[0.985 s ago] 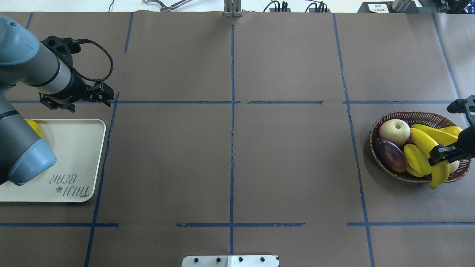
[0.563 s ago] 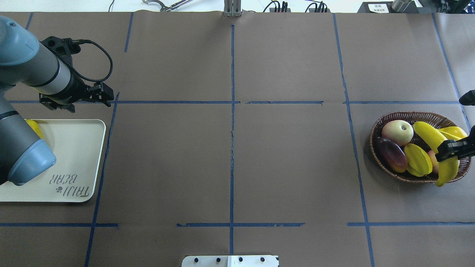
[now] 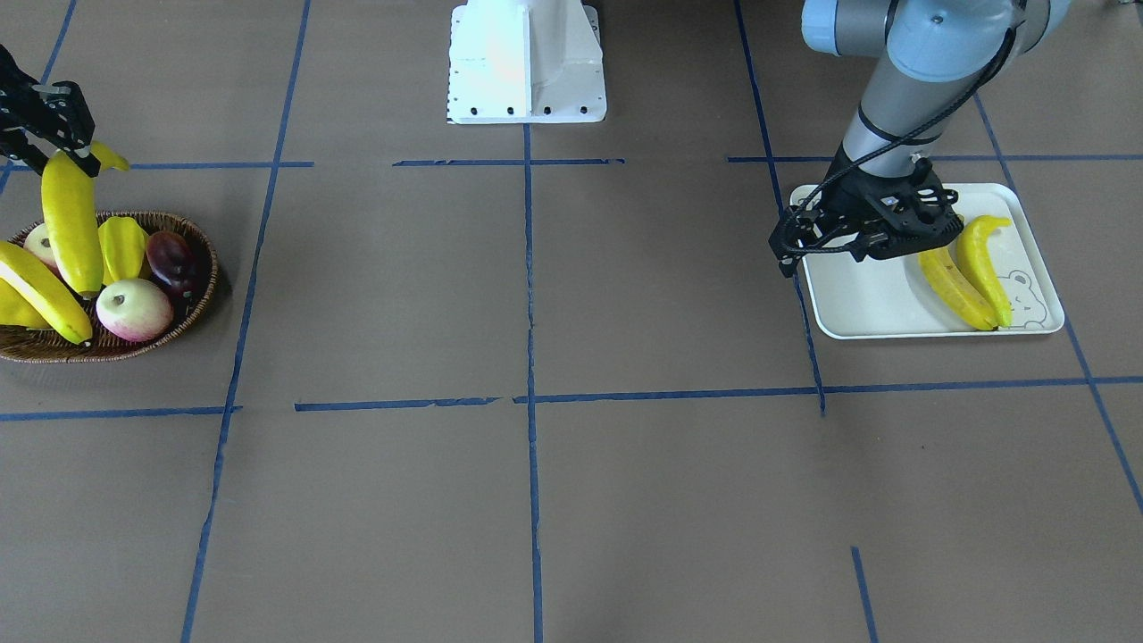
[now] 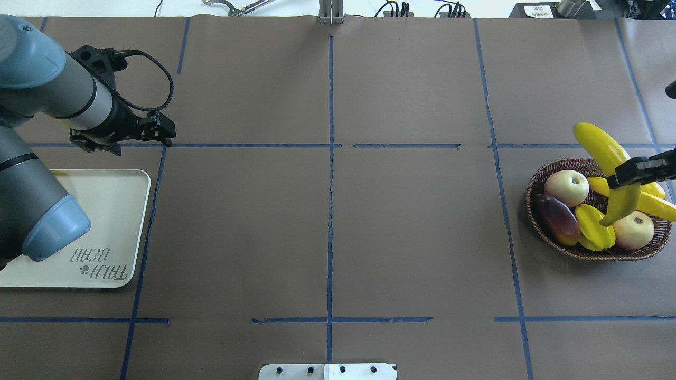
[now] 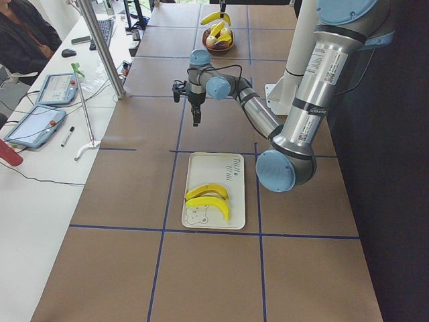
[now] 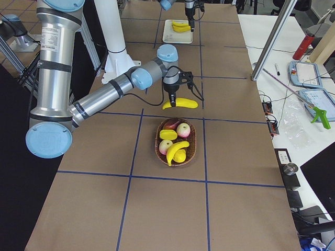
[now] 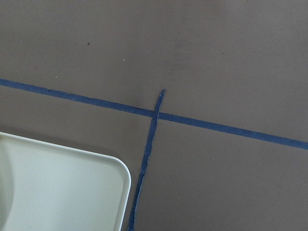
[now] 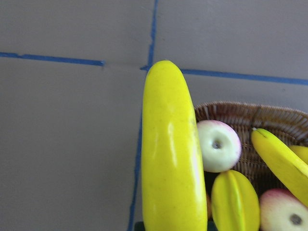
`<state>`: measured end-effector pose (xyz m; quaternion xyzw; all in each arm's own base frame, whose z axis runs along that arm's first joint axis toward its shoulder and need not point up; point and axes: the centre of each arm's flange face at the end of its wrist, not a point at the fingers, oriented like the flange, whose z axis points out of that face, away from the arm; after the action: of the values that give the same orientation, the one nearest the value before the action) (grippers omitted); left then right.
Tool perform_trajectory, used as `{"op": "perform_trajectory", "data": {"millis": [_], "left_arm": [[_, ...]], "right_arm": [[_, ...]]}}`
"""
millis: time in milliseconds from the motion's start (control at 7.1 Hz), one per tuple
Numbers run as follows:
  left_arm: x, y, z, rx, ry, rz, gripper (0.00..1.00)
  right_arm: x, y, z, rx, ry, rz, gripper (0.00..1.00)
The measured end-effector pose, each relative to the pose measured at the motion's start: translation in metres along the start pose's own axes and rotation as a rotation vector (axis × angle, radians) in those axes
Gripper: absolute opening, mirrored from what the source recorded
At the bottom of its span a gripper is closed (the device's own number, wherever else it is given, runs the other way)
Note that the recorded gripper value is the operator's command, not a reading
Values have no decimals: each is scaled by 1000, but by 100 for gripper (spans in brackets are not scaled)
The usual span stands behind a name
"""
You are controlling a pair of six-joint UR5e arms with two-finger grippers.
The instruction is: Transfer all bananas from basket to plate
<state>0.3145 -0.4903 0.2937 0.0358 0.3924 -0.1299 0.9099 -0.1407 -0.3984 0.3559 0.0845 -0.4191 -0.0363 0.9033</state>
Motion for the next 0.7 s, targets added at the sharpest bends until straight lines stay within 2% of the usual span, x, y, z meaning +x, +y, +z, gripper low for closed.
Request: {"op": "perform_trajectory", "data": {"millis": [282,563,704], "left_arm": [[50,19,-7,2,133,-46,100],[79,31,-23,10,362,-155,100],[86,34,-32,-2,485,-230,100]], "right_arm": [[-89,-30,-12,14,-82,-11,0],[-170,-29,-14,2,-162,31,0],[-193,-25,-13,-2,-182,41,0]]}}
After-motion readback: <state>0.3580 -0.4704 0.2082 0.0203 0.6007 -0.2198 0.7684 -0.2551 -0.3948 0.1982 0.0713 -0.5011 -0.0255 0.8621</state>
